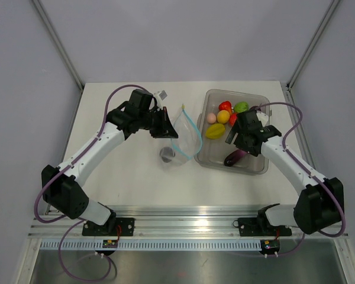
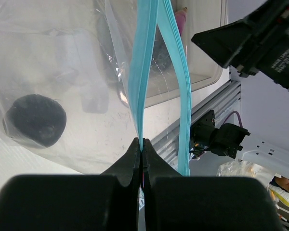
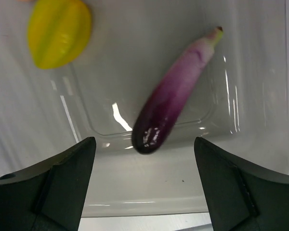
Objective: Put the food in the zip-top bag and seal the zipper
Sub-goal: Place the fake fruit in the zipper food storage bag, then pick up the fake fruit from the bin.
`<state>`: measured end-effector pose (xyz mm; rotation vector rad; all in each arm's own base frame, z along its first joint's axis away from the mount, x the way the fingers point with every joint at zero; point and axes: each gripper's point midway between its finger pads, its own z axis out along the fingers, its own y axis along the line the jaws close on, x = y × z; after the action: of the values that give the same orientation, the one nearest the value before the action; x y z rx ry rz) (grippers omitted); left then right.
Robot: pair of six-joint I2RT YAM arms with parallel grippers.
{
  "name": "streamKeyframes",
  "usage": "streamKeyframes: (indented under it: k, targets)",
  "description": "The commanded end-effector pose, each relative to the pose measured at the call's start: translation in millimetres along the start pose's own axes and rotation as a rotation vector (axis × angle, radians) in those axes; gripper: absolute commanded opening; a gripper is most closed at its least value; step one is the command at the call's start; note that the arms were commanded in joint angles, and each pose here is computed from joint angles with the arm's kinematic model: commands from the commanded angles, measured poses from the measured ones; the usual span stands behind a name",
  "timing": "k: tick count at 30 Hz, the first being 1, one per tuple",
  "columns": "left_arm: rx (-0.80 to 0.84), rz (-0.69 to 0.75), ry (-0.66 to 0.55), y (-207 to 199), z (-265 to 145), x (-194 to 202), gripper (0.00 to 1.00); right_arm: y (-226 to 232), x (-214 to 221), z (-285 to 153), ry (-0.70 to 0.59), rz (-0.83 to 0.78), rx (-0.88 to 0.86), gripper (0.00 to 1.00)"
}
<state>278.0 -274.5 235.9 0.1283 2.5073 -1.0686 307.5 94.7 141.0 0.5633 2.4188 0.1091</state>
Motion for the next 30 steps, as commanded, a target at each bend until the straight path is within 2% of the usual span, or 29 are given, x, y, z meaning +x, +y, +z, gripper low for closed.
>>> streamKeyframes:
  k: [1, 6, 10, 17, 21, 25, 30]
  targets:
    - [0.042, 0.064, -0.063, -16.9, -11.1, -13.9, 0.0, -14.1, 16.7, 19.9, 0.073, 0.079, 0.085, 0.91]
    - [0.041, 0.068, -0.06, -16.7, -10.9, -13.5, 0.0, -23.7, 16.5, 56.4, 0.105, 0.197, 0.103, 0.91]
    - [0.034, 0.07, -0.052, -14.1, -9.8, -11.8, 0.0, -32.2, 22.7, 82.9, 0.148, 0.23, 0.14, 0.9]
    - [0.034, 0.064, -0.043, -12.5, -6.4, -9.8, 0.0, -38.5, 31.0, 110.8, 0.176, 0.245, 0.165, 0.81]
    - [0.035, 0.066, -0.046, -13.0, -7.1, -10.4, 0.0, -39.1, 29.2, 112.9, 0.166, 0.252, 0.157, 0.52]
    - [0.027, 0.063, -0.045, -11.2, -5.8, -10.7, 0.0, -31.7, 11.9, 94.5, 0.103, 0.243, 0.094, 0.34]
    - [0.028, 0.059, -0.037, -11.7, -2.2, -12.7, 0.0, -7.6, -29.2, 37.5, -0.035, 0.219, -0.086, 0.29]
